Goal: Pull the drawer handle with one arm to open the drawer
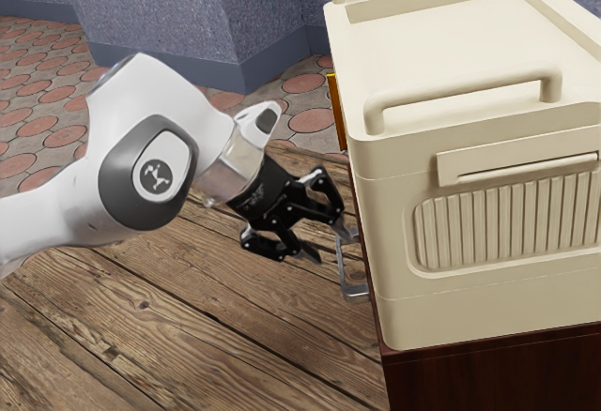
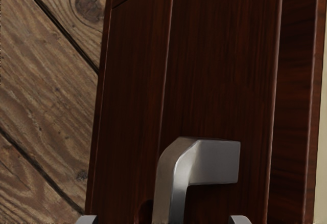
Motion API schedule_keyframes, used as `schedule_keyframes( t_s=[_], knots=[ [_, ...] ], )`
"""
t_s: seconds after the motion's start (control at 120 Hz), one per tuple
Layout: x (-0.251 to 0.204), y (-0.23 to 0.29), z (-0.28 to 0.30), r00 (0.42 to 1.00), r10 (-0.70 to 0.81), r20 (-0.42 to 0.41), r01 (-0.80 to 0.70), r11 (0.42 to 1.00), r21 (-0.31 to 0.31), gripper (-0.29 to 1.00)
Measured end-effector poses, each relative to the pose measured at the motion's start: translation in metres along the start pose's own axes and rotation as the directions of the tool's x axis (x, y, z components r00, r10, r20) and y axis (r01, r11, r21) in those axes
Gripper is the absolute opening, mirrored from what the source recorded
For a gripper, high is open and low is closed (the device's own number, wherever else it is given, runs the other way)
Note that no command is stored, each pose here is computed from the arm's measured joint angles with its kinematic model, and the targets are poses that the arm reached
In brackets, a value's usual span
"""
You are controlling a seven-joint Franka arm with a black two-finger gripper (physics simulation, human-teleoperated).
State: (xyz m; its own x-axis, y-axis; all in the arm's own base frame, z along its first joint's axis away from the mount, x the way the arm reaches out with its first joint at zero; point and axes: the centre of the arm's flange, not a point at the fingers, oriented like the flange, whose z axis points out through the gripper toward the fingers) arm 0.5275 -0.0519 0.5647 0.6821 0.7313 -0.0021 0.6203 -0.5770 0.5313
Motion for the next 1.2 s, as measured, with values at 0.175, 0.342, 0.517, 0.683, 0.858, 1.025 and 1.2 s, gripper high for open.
schedule_keyframes(
  t_s=[0.175,0.342,0.517,0.683,0.858,1.025,1.2],
  knots=[
    [-0.007,-0.004,0.005,1.000,0.011,0.010,-0.011,1.000,0.011,0.29],
    [-0.017,-0.007,0.009,0.999,0.032,0.025,-0.032,0.999,0.023,0.28],
    [-0.020,-0.010,0.012,0.998,0.043,0.045,-0.045,0.998,0.038,0.22],
    [-0.023,-0.012,0.013,0.996,0.058,0.071,-0.062,0.997,0.055,0.13],
    [-0.025,-0.014,-0.001,0.994,0.071,0.078,-0.075,0.996,0.057,0.10],
    [-0.021,-0.019,-0.003,0.994,0.068,0.087,-0.074,0.995,0.066,0.09],
    [-0.016,-0.026,-0.014,0.995,0.064,0.075,-0.068,0.996,0.063,0.09]
  ],
)
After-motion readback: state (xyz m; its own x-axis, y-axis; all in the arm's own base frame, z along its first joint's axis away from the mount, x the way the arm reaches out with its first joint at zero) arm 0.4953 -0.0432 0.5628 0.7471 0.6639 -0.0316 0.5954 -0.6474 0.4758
